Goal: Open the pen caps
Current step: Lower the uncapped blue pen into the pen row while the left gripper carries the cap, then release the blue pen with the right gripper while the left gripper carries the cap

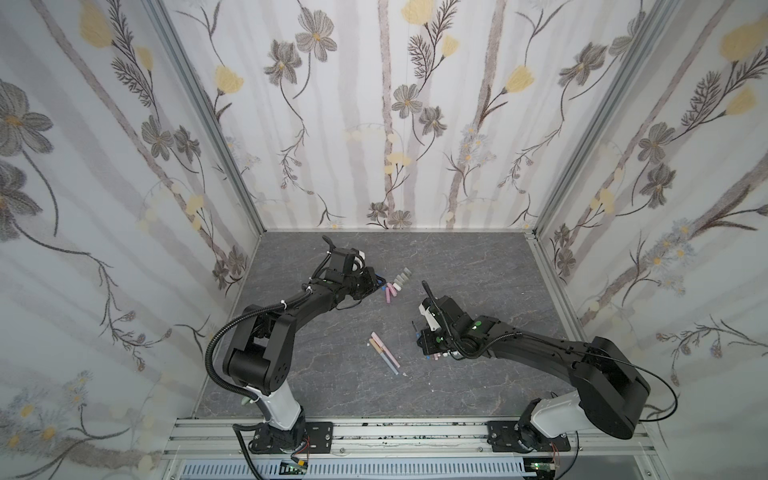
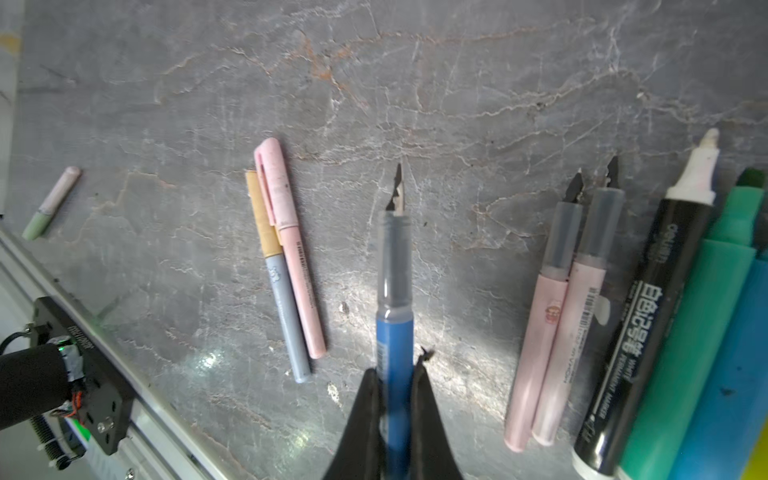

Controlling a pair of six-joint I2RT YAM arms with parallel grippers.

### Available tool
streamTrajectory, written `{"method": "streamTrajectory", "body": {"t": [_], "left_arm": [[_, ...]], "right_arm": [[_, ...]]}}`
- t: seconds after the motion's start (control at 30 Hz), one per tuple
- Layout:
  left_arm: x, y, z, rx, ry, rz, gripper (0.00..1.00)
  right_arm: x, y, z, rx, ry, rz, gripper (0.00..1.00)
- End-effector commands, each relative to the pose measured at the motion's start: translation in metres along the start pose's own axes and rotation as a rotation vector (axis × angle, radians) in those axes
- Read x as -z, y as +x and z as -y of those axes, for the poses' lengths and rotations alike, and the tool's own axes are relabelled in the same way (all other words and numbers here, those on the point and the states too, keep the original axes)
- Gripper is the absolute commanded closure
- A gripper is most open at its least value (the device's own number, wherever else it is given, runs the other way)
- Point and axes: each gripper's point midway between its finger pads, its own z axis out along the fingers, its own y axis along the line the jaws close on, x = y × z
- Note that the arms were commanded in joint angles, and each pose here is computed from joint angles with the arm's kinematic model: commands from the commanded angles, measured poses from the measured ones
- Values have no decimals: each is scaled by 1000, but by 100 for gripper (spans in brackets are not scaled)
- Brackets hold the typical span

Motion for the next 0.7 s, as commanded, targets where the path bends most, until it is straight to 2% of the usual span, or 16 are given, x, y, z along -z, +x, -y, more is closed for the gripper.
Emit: {"method": "streamTrajectory", "body": {"t": [0.0,0.17,0.47,0.67], "left_arm": [[14,4,-14,-1,-7,8,100],[28,11,-34,20,-32,16,100],[36,14,-45,30,-37,18,100],[35,12,-44,29,-25,20,100]], "right_arm": [[-6,-2,14,-41,132,13,100],[-23,5,39,-48,318,-26,100],[-32,8,46,-54,399,-34,100],[-29,7,48,-45,431,-30,94]]}}
